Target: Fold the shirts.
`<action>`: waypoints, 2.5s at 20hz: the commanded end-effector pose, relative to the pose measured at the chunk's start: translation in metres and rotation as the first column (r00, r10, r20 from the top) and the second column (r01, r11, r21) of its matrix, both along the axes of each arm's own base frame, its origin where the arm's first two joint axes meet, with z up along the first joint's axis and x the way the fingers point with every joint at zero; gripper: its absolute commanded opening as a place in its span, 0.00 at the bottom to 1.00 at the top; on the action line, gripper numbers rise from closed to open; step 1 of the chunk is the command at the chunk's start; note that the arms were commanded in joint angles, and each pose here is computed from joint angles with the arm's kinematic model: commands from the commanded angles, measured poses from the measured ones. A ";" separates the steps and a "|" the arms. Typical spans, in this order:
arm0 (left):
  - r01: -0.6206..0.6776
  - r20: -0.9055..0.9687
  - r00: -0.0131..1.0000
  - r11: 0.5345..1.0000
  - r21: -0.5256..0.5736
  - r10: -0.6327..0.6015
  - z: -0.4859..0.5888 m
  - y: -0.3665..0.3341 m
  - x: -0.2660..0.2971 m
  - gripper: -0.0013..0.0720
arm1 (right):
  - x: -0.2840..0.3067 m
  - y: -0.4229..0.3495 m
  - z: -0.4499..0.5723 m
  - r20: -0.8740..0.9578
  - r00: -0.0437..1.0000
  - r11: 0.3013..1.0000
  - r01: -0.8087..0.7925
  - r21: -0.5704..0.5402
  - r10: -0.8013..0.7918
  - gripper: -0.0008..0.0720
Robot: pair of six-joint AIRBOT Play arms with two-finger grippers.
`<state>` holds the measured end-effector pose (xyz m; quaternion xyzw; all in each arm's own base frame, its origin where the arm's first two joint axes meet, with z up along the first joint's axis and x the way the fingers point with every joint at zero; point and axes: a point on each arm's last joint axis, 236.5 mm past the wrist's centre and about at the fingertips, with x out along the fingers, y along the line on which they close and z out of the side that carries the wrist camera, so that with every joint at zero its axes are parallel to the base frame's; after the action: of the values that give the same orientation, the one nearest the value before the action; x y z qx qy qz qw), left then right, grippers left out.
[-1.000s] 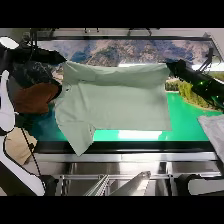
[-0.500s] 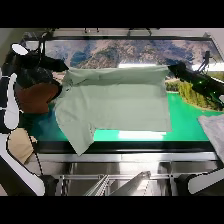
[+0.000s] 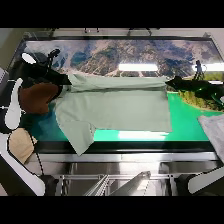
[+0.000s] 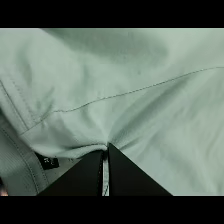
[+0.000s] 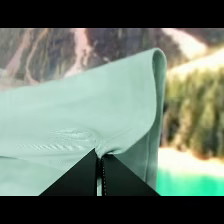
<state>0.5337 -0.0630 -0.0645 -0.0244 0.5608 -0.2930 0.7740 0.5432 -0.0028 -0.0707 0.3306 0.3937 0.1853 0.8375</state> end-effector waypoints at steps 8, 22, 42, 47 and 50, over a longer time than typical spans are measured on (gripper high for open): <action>0.001 -0.128 0.991 0.980 0.200 0.025 -0.006 0.031 -0.024 0.40 | -0.011 -0.016 -0.013 -0.069 0.998 1.000 0.013 -0.018 -0.014 0.60; -0.406 -0.504 0.788 0.914 0.006 0.353 0.060 0.040 -0.248 0.39 | -0.231 0.021 -0.070 -0.606 0.763 0.974 -0.188 0.124 0.224 0.48; -0.373 -0.512 0.769 0.919 0.127 0.383 -0.085 -0.039 -0.275 0.39 | -0.238 0.060 -0.063 -0.590 0.730 0.937 -0.309 0.165 0.345 0.47; -0.353 -0.479 0.798 0.928 0.119 0.365 -0.070 -0.033 -0.255 0.05 | -0.244 0.056 -0.056 -0.588 0.720 0.929 -0.308 0.204 0.368 0.47; -0.398 -0.458 0.793 0.911 0.108 0.401 -0.058 -0.017 -0.249 0.05 | -0.252 0.045 -0.047 -0.587 0.715 0.925 -0.281 0.255 0.379 0.47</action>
<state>0.2540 -0.0993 -0.1241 -0.2111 0.7546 -0.1321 0.6071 0.3079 0.0553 -0.1192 0.3645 0.6715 0.2356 0.6006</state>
